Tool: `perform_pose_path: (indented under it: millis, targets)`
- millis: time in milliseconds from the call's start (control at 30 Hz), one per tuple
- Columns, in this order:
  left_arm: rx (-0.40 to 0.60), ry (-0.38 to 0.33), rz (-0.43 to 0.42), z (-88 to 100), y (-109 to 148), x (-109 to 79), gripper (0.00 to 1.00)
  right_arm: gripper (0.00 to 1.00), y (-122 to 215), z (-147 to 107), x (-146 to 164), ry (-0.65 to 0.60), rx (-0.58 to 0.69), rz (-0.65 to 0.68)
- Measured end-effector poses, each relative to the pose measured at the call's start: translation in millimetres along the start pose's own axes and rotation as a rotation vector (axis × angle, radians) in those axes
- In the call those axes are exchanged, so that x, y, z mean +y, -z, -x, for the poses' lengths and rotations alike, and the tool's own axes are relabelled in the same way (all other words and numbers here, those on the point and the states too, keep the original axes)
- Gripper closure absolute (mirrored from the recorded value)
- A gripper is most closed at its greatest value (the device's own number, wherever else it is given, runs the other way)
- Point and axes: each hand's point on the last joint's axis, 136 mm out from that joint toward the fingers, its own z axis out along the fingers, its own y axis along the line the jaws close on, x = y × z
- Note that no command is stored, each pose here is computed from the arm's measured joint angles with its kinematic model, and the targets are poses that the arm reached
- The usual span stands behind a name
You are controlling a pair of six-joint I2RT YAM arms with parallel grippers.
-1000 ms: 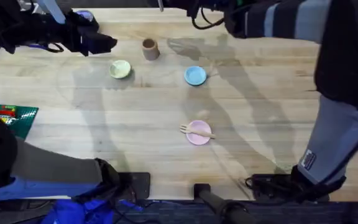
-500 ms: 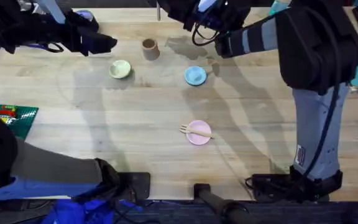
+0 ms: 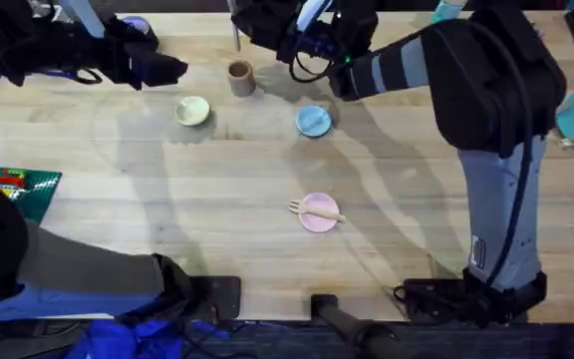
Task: Pick up a utensil and set it on the pink plate, then put the other utensil in the container.
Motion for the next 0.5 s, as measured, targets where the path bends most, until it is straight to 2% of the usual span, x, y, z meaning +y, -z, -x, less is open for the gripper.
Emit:
perform_pose_path:
  millis: [500]
  targets:
    - [0.000, 0.000, 0.000, 0.0, 0.0, 0.0, 0.007, 0.966, 1.4, -19.1, -6.0, -0.015, 0.068, -0.021]
